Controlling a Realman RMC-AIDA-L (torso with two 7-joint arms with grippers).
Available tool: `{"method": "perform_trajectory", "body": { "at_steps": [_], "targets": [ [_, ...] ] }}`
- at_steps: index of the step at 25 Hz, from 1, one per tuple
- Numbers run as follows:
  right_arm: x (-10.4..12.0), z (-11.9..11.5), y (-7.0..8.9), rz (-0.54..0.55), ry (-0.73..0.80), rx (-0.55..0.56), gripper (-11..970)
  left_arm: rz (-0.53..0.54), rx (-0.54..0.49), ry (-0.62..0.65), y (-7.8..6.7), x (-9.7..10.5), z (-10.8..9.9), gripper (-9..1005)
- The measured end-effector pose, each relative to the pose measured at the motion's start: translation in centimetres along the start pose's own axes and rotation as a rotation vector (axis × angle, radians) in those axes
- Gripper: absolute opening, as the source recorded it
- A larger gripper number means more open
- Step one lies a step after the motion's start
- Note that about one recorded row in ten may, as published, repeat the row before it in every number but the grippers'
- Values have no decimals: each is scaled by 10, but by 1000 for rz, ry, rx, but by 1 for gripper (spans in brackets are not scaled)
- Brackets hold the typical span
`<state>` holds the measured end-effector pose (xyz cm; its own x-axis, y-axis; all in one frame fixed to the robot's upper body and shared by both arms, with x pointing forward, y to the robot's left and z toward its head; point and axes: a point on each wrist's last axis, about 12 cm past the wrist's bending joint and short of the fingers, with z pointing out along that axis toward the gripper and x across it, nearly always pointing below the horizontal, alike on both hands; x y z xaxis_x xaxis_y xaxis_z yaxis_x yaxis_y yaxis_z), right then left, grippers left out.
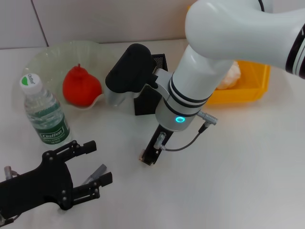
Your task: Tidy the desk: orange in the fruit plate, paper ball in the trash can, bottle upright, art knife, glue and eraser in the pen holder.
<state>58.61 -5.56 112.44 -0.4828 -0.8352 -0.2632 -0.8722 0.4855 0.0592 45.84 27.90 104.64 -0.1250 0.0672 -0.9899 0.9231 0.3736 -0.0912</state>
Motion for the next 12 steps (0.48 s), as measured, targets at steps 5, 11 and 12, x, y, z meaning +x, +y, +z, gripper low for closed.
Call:
{"method": "perform_trajectory", "body": {
  "at_steps": [5, 11, 12],
  "targets": [
    [-1, -6, -2, 16, -29, -6, 248, 0, 1, -1, 0, 0, 0, 803],
    [-2, -49, -27, 96, -166, 45, 248, 1, -1, -1, 0, 0, 0, 803],
    [-2, -49, -27, 96, -166, 45, 248, 1, -1, -1, 0, 0, 0, 803]
  ]
}}
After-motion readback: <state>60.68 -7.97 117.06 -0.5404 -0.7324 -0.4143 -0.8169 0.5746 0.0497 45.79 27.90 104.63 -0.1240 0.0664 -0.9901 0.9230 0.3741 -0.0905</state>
